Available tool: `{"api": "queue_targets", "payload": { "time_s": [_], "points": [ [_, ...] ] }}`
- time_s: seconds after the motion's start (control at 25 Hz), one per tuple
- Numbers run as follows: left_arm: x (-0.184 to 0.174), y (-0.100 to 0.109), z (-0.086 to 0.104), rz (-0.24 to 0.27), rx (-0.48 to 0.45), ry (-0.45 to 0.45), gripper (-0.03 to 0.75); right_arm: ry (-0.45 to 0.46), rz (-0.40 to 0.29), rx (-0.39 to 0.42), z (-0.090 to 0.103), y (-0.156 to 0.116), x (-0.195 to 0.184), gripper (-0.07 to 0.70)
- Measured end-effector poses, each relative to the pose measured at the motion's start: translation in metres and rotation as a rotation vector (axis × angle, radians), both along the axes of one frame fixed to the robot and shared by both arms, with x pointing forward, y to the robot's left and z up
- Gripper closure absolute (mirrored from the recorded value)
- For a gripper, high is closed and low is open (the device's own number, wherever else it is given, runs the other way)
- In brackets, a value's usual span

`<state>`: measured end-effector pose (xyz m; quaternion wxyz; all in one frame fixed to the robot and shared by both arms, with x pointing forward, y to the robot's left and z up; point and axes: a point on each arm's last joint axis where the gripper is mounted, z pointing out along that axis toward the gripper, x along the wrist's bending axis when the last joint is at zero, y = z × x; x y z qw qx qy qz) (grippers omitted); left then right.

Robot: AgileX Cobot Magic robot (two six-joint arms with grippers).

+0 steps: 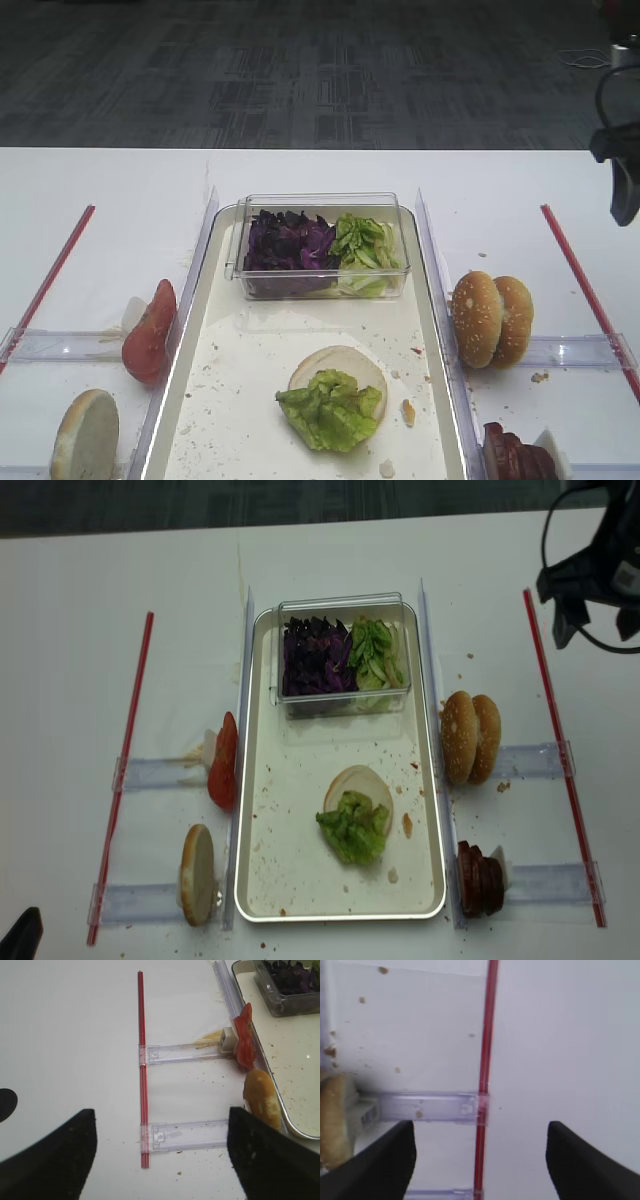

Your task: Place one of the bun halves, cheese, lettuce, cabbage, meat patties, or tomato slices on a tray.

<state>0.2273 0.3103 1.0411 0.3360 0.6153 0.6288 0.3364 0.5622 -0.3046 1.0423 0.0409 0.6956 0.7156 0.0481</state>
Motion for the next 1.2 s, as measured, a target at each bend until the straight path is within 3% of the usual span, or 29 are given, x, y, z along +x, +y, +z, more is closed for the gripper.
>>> {"api": "queue_targets", "payload": {
  "time_s": [0.12, 0.44, 0.76, 1.0, 1.2],
  "points": [
    [0.000, 0.000, 0.000, 0.000, 0.000, 0.000, 0.182, 0.024, -0.044, -0.001, 0.000, -0.015, -0.003, 0.058],
    [0.000, 0.000, 0.000, 0.000, 0.000, 0.000, 0.182, 0.039, -0.047, 0.003, 0.000, -0.017, -0.013, 0.058],
    [0.000, 0.000, 0.000, 0.000, 0.000, 0.000, 0.182, 0.084, -0.021, 0.039, -0.010, -0.007, -0.096, 0.058],
    [0.000, 0.000, 0.000, 0.000, 0.000, 0.000, 0.182, -0.001, -0.003, 0.034, -0.011, -0.001, -0.172, 0.058],
    [0.000, 0.000, 0.000, 0.000, 0.000, 0.000, 0.182, -0.158, -0.002, 0.021, -0.005, 0.003, -0.219, 0.058]
  ]
}}
